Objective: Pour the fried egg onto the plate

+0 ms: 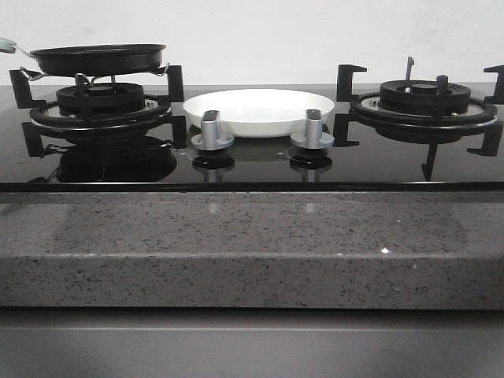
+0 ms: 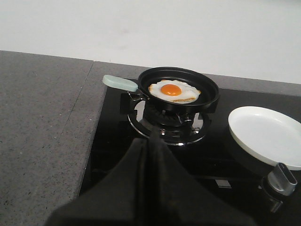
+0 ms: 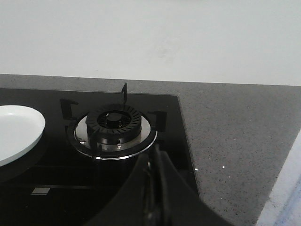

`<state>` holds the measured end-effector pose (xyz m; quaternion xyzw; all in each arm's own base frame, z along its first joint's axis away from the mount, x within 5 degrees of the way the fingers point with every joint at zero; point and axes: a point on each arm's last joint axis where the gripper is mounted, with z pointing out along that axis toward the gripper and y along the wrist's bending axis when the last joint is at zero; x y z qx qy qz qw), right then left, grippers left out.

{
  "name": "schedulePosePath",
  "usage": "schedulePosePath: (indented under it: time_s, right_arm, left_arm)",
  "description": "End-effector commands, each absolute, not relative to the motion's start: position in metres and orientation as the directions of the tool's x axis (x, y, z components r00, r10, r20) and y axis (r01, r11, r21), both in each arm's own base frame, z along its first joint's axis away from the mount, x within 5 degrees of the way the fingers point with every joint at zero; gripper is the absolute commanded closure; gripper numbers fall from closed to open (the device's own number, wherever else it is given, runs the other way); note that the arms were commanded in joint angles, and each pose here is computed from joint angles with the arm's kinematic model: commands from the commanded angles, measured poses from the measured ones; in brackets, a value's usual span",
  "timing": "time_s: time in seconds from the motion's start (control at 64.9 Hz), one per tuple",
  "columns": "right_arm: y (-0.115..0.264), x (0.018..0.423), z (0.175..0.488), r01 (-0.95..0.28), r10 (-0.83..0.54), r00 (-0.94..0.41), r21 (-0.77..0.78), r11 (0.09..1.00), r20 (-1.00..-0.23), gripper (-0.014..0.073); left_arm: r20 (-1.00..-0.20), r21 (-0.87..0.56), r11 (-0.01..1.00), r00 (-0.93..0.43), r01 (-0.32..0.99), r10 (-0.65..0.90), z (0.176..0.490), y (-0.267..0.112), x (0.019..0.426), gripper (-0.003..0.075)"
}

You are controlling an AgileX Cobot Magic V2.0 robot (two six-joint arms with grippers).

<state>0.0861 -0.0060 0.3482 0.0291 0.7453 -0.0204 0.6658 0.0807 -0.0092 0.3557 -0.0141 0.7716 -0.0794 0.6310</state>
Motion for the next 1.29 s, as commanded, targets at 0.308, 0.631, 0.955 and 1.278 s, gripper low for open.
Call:
schedulePosePath:
  time_s: [0.308, 0.631, 0.955, 1.278]
  right_arm:
    - [-0.007, 0.087, 0.366, 0.081, -0.012, -0.004, -0.012, 0.997, -1.0, 0.0215]
    - [-0.007, 0.087, 0.366, 0.081, -0.012, -0.004, -0.012, 0.997, -1.0, 0.0202]
    - [-0.006, 0.09, 0.375, 0.064, 0.051, -0.007, 0.05, 0.997, -0.999, 0.0202]
    - [0.012, 0.126, 0.403, -0.11, 0.01, -0.251, 0.039, 0.993, -0.968, 0.0062]
  left_arm:
    - [-0.993, -0.08, 0.994, -0.091, 0.069, -0.073, 0.373, -0.007, 0.083, 0.034]
    - [-0.993, -0.076, 0.995, -0.09, 0.068, -0.069, 0.373, -0.006, 0.083, 0.0258]
    - [-0.993, -0.076, 0.995, -0.09, 0.068, -0.069, 0.373, -0.006, 0.083, 0.0341]
    - [-0.993, -0.076, 0.995, -0.09, 0.068, -0.069, 0.373, -0.006, 0.083, 0.0403]
